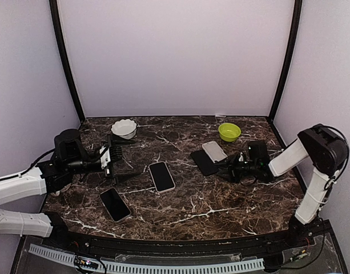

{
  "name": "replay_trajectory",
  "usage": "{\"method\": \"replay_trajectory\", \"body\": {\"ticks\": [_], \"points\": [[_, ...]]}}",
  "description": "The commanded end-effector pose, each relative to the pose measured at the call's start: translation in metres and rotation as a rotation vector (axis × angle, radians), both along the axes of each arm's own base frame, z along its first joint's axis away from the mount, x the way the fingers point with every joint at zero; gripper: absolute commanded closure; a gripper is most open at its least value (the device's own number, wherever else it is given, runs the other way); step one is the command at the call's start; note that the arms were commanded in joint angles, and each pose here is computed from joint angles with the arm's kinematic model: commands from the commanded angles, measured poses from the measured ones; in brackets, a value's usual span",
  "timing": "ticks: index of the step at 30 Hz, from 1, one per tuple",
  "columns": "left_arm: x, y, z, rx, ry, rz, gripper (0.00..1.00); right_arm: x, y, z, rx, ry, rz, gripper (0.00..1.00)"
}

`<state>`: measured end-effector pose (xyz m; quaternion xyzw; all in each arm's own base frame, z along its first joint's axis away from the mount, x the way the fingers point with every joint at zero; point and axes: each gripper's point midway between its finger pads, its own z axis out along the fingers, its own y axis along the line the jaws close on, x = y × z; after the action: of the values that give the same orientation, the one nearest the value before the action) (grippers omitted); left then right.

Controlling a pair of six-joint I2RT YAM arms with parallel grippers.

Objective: Take the phone out of the phone case
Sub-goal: Place the phone at the center of the board, then pick up the phone with the phone case at the center of the board.

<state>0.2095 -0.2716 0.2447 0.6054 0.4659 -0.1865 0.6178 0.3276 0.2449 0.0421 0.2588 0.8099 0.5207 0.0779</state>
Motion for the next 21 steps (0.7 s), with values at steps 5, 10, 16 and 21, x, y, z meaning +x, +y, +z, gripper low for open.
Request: {"method": "replay_trajectory", "body": {"ticks": [5, 10, 16, 21], "points": [[-0.001, 0.003, 0.003, -0.007, -0.028, 0.01, 0.01, -0.007, -0.011, 0.018, -0.431, -0.172, 0.159, 0.44], [0.006, 0.008, 0.009, -0.03, -0.062, 0.067, 0.01, -0.008, -0.009, 0.041, -0.758, -0.269, 0.222, 0.4], [0.018, 0.017, 0.019, -0.063, -0.112, 0.164, 0.01, -0.006, 0.002, 0.07, -1.02, -0.359, 0.248, 0.39], [0.034, 0.031, 0.036, -0.124, -0.153, 0.294, 0.01, -0.009, 0.031, 0.09, -1.068, -0.418, 0.263, 0.3]]}}
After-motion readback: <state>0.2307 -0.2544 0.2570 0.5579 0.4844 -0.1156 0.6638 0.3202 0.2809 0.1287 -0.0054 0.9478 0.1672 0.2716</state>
